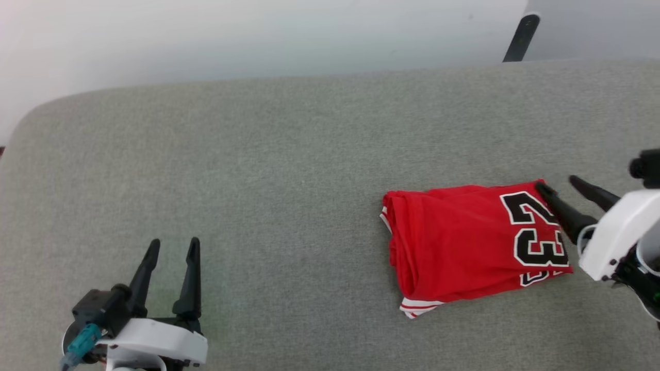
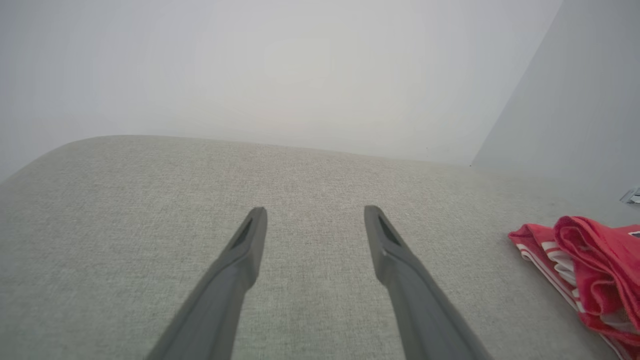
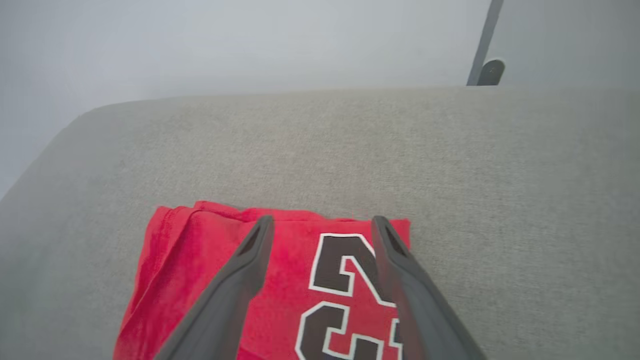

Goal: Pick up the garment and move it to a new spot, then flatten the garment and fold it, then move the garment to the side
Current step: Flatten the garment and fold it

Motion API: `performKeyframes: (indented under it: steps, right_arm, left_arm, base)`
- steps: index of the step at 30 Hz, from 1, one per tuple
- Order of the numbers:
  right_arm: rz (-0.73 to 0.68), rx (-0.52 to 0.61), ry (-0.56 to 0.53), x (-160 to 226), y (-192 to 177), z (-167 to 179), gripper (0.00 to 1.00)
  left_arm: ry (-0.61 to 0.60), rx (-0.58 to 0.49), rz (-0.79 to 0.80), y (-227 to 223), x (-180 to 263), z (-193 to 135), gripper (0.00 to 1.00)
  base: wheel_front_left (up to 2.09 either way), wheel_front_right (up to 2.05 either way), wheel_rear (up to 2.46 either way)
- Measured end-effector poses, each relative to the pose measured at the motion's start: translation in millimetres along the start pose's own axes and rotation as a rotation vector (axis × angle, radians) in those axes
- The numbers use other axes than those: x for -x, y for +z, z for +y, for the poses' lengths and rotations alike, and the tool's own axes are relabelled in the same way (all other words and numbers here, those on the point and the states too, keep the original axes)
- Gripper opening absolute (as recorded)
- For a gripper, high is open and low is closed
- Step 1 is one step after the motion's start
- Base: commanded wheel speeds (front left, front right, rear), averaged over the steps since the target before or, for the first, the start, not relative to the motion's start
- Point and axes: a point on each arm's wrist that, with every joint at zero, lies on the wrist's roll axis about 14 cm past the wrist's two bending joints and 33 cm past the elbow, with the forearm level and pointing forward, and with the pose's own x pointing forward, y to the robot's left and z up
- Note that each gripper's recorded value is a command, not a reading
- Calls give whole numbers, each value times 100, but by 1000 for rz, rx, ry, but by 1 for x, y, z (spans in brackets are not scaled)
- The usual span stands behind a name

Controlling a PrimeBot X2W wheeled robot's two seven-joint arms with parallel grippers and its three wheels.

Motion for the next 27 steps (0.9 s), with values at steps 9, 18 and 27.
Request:
performKeyframes:
  steps: [9, 18, 27]
  right_arm:
    - [-178, 12, -121, 32, -2, -30, 100]
    - [-354, 68, -154, 58, -2, -27, 100]
    - [-487, 93, -173, 78, 9, -21, 100]
  left_arm:
    - [-3, 6, 11, 1, 10, 2, 100]
    - [14, 2, 10, 3, 28, 6, 100]
    - [25, -47, -35, 18, 47, 4, 100]
  base:
    - [0, 0, 0]
    - [0, 0, 0]
    - [0, 0, 0]
